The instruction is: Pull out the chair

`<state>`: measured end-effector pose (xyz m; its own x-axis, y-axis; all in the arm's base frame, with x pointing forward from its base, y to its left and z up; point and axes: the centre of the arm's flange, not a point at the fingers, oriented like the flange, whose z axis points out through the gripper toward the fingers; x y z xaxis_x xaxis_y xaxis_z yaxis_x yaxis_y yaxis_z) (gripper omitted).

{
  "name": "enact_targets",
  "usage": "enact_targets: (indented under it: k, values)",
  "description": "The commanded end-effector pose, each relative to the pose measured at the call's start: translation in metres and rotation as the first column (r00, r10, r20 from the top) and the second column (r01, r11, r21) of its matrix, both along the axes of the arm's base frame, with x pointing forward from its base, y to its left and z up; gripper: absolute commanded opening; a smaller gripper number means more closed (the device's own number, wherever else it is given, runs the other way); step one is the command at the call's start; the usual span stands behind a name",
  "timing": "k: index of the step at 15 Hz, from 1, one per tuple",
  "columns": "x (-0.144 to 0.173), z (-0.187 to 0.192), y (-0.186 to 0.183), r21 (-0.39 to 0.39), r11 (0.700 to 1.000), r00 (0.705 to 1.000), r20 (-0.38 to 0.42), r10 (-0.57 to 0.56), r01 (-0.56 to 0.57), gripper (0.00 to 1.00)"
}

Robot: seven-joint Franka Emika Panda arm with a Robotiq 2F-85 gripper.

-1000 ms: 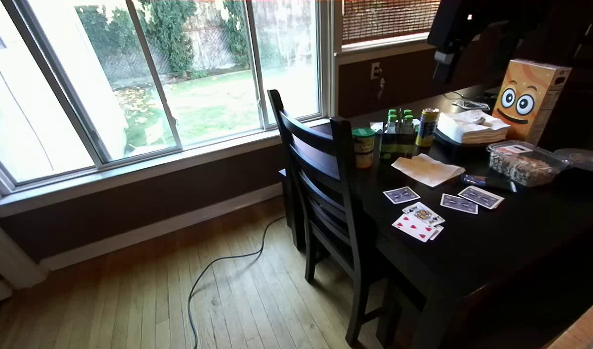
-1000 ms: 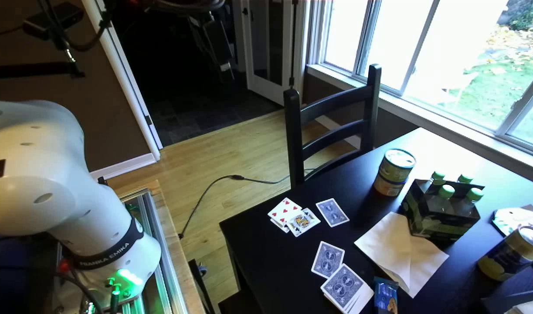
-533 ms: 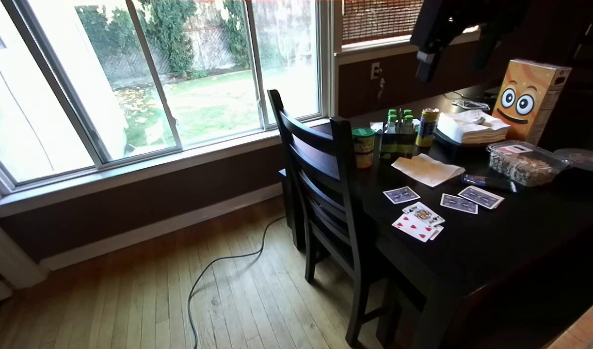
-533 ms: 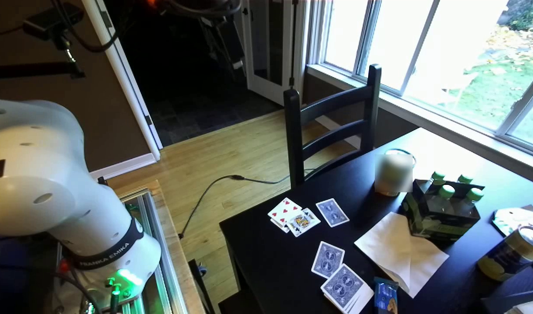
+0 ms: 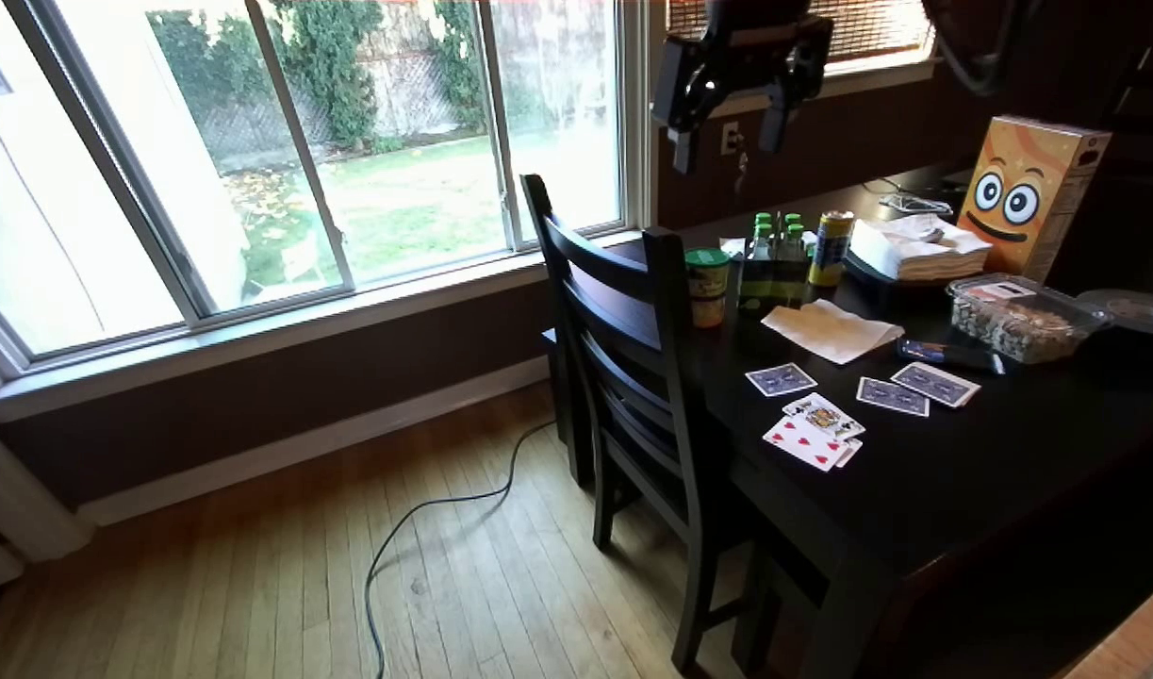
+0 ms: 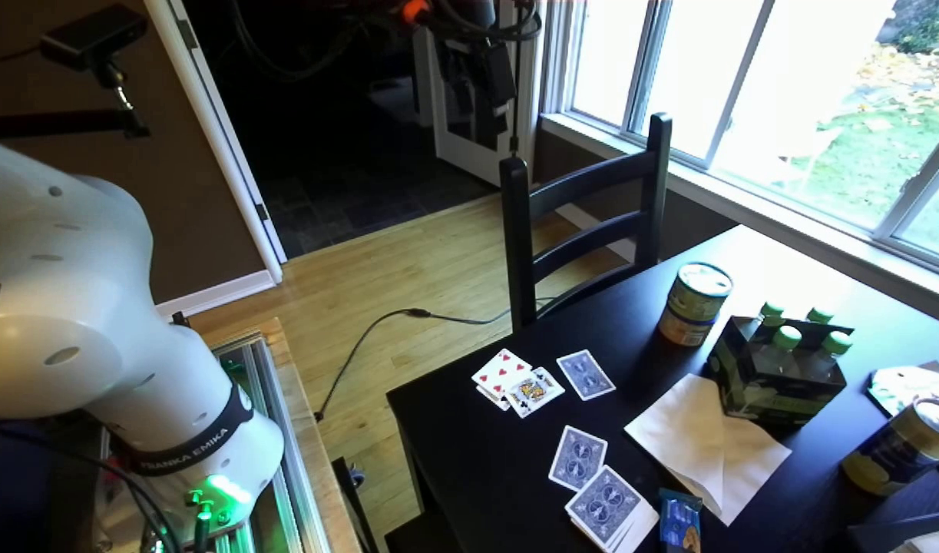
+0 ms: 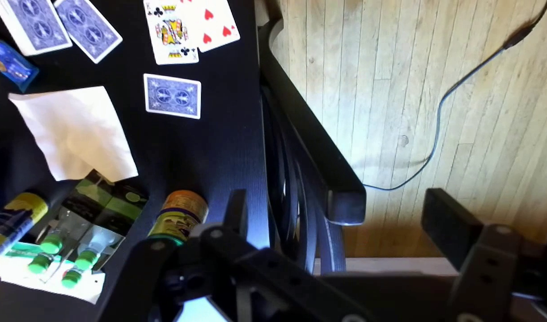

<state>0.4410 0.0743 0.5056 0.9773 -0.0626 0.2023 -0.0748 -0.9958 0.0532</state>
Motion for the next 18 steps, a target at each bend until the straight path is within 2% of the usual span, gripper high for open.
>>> enact_targets:
  k: [1,7,9,13,14,16,18]
  values:
    - [0.091,-0.002,0.01,-0.012,1.0,0.999,-0.033,0.022,-0.022,1.0]
    - [0.198,-0.041,0.015,-0.033,0.999,1.0,0.023,0.002,-0.001,1.0]
    - [0.218,-0.067,0.02,-0.034,0.999,0.999,0.035,-0.004,0.005,1.0]
    - [0.231,-0.119,0.032,-0.012,1.0,0.998,0.062,-0.006,0.007,1.0]
    - [0.211,-0.106,0.024,-0.008,1.0,0.999,0.032,0.012,-0.012,1.0]
    - [0.218,-0.124,0.029,-0.004,1.0,0.999,0.038,0.014,-0.014,1.0]
    - [0.221,-0.126,0.03,-0.003,1.0,0.999,0.04,0.013,-0.013,1.0]
